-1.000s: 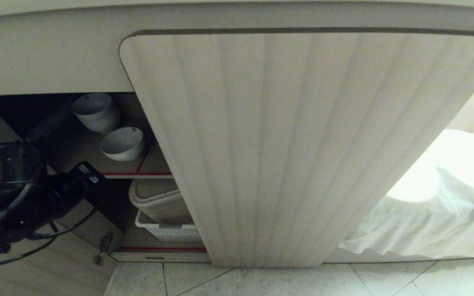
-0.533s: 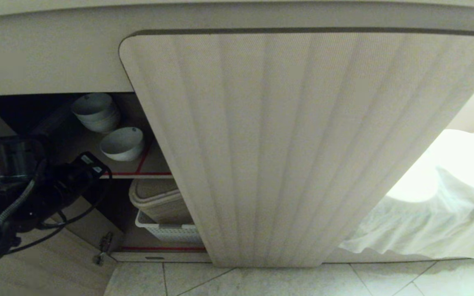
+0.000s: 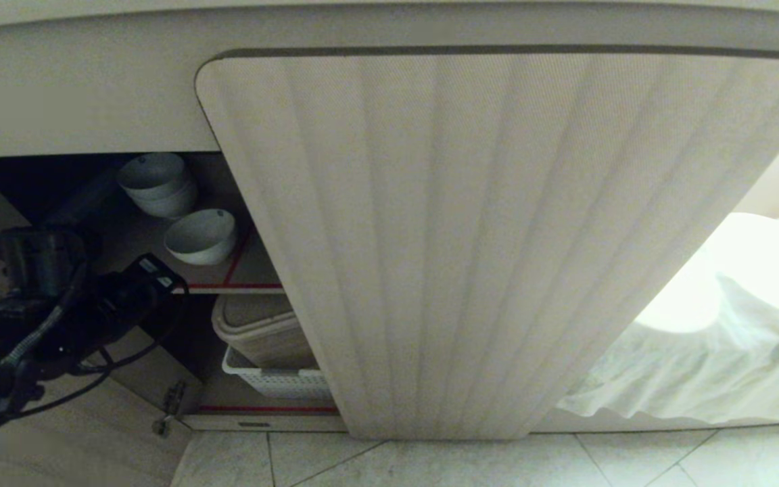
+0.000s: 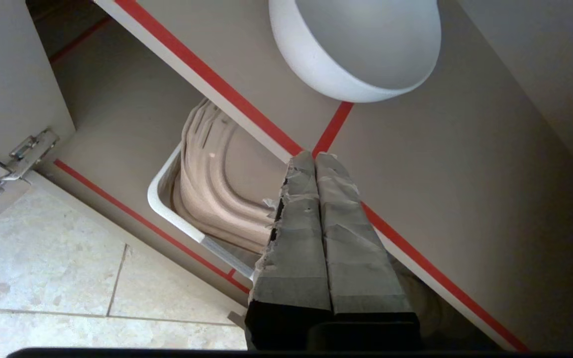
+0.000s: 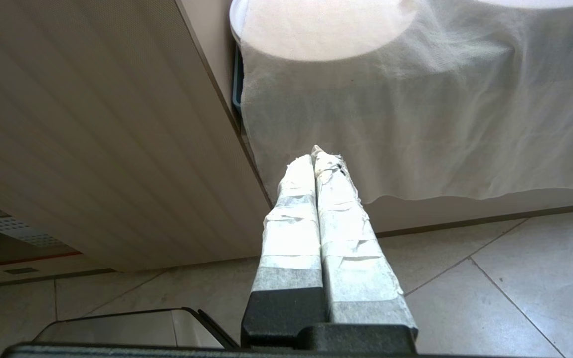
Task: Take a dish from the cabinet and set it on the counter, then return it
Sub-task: Take the bowl from the cabinet
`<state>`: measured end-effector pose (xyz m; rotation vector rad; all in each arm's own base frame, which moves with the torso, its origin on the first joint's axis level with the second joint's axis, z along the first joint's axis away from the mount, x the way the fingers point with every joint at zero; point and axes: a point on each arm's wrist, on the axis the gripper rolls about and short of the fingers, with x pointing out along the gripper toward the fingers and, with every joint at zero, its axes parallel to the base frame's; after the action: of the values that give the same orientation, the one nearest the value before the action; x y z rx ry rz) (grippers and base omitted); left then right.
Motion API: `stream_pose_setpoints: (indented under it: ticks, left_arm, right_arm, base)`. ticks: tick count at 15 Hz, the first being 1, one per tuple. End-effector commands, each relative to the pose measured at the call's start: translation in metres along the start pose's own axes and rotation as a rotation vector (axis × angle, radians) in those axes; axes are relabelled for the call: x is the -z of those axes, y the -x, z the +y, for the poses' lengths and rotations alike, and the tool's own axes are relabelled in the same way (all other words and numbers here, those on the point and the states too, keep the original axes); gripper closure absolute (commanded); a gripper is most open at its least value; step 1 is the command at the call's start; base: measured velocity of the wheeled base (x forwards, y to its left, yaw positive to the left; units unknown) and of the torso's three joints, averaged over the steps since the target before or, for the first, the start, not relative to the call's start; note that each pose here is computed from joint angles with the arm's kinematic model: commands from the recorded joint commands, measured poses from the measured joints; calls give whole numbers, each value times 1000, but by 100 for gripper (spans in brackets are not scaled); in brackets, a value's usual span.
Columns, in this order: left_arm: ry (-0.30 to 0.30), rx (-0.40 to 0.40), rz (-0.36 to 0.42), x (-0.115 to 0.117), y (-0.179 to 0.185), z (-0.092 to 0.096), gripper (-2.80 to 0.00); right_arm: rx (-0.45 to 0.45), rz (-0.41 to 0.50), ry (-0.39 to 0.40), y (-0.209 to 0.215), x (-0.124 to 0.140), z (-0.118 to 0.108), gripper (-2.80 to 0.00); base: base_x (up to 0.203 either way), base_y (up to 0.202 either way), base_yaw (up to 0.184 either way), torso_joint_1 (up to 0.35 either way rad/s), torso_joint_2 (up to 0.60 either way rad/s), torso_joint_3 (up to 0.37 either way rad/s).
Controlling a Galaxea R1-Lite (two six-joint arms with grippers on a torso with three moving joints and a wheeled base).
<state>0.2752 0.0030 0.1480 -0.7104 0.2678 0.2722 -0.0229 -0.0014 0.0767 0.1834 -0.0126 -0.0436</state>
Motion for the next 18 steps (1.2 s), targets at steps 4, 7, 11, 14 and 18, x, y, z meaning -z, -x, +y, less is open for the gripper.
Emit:
stream_pose_setpoints:
  ticks: [4,7,11,14,18]
  left_arm:
    - [5,2,-6,-9,-2,-9,0]
    - [4,10,-6,-8,0,-11,0]
    - [4,9,-5,-8,2,-10,0]
    - [5,12,-8,-9,2,-11,0]
    - [6,17,-14,-10,2,-12,0]
  right_arm:
    - [0,-1,-1,0,0,0,0]
    - [0,-1,-1,0,0,0,0]
    - [0,-1,-1,0,0,0,0]
    - [0,-1,-1,0,0,0,0]
    - [0,-1,-1,0,0,0,0]
  base:
    - [0,0,0,0,0,0]
    - [0,0,0,0,0,0]
    - [0,0,0,0,0,0]
    - [0,0,0,0,0,0]
    - [0,0,0,0,0,0]
